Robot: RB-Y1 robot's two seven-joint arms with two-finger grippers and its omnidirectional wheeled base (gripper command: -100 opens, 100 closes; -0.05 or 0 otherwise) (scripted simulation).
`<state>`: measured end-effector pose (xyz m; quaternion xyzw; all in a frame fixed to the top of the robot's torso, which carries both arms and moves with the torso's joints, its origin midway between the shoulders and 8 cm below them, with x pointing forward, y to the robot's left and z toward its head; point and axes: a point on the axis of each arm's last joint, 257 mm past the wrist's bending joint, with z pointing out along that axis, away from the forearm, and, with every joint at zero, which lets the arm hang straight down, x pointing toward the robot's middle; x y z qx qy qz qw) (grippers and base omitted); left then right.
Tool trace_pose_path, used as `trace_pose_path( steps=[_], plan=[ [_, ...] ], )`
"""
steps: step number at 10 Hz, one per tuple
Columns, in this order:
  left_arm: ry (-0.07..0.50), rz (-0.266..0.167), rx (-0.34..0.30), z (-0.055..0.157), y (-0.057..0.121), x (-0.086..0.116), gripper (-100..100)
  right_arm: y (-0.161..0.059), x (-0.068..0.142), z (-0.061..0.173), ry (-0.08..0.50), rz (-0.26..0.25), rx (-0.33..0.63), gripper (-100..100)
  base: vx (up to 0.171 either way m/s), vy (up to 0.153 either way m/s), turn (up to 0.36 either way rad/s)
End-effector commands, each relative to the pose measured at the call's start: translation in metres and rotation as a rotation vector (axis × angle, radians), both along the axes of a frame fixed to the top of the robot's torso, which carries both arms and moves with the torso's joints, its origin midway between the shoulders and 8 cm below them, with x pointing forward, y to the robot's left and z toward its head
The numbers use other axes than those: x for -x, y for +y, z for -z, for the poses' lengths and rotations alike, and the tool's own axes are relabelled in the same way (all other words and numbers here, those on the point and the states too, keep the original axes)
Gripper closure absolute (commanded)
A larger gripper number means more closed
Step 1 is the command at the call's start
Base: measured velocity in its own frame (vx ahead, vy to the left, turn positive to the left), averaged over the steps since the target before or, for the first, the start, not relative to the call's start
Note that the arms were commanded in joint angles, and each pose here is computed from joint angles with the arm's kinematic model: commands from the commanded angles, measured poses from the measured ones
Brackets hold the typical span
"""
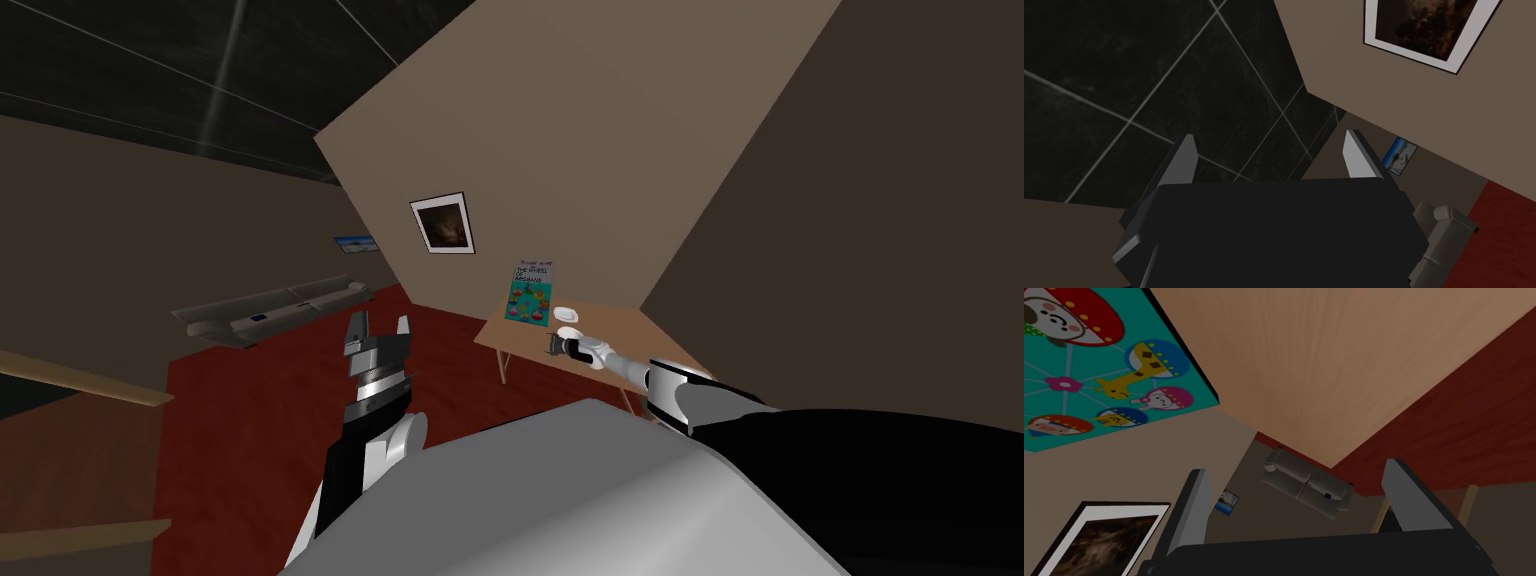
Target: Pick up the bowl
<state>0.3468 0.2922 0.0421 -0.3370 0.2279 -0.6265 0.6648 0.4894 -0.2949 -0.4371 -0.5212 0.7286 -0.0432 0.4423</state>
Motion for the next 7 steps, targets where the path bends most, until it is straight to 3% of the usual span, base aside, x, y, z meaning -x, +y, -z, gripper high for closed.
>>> trace_pose_path(
  steps=[1,2,3,4,6,7],
  plan=[
    [0.000,0.000,0.000,0.000,0.000,0.000,0,-0.038,0.012,0.016,0.030,0.010,0.102,-100,-0.017,-0.011,0.109],
    [0.000,0.000,0.000,0.000,0.000,0.000,0,-0.038,0.012,0.016,0.030,0.010,0.102,-100,-0.012,-0.014,0.060],
    [0.000,0.000,0.000,0.000,0.000,0.000,0,-0.066,0.019,0.025,0.051,0.011,0.175,-100,-0.018,-0.014,0.112],
    [0.000,0.000,0.000,0.000,0.000,0.000,0,-0.068,0.020,0.025,0.053,0.014,0.177,-100,-0.014,-0.015,0.064],
    [0.000,0.000,0.000,0.000,0.000,0.000,0,-0.121,0.037,0.038,0.097,0.016,0.308,-100,-0.019,-0.021,0.138],
    [0.000,0.000,0.000,0.000,0.000,0.000,0,-0.118,0.036,0.037,0.094,0.012,0.305,-100,-0.012,-0.025,0.046]
  ],
)
